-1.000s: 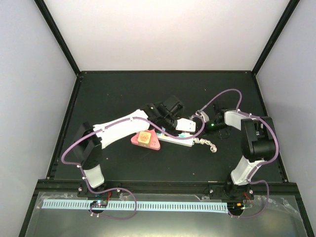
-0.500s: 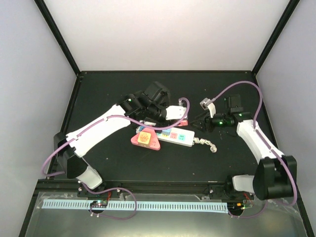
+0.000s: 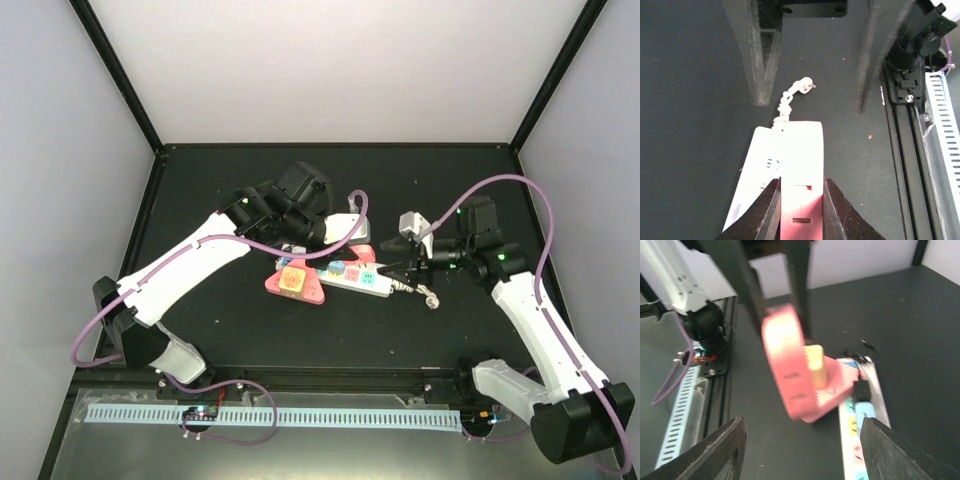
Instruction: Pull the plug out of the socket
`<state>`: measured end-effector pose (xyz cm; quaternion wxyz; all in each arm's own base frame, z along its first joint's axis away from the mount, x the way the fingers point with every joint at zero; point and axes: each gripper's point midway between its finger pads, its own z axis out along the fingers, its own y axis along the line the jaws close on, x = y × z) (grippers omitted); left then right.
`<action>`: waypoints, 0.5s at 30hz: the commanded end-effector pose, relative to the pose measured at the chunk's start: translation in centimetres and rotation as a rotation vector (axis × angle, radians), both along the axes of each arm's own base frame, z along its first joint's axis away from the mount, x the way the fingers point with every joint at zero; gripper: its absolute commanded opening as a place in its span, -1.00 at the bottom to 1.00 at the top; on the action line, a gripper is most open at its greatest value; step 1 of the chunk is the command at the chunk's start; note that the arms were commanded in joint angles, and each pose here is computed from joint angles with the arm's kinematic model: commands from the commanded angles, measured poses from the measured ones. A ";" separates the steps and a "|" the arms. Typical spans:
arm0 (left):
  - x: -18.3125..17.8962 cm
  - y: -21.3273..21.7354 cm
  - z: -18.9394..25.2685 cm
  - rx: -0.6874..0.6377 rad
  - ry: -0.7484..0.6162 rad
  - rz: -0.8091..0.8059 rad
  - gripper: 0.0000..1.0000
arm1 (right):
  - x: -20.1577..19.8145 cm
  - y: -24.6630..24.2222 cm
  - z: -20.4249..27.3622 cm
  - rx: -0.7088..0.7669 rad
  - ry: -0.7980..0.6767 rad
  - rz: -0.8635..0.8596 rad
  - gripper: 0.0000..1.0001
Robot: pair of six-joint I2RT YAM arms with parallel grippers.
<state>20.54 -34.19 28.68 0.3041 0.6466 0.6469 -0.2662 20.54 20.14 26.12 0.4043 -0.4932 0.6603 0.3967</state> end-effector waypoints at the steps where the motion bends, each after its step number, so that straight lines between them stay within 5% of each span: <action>1: -1.4 0.1 1.1 -0.045 0.063 -0.030 -0.97 | -1.8 1.4 2.4 0.040 -0.056 0.039 0.30; 5: -1.8 -0.2 1.0 -0.060 0.089 -0.049 -0.96 | -2.3 2.6 3.1 0.050 -0.038 0.056 0.25; 15: -1.8 0.1 1.1 -0.053 0.082 -0.037 -0.96 | -2.3 3.6 2.5 0.027 -0.004 0.072 -0.31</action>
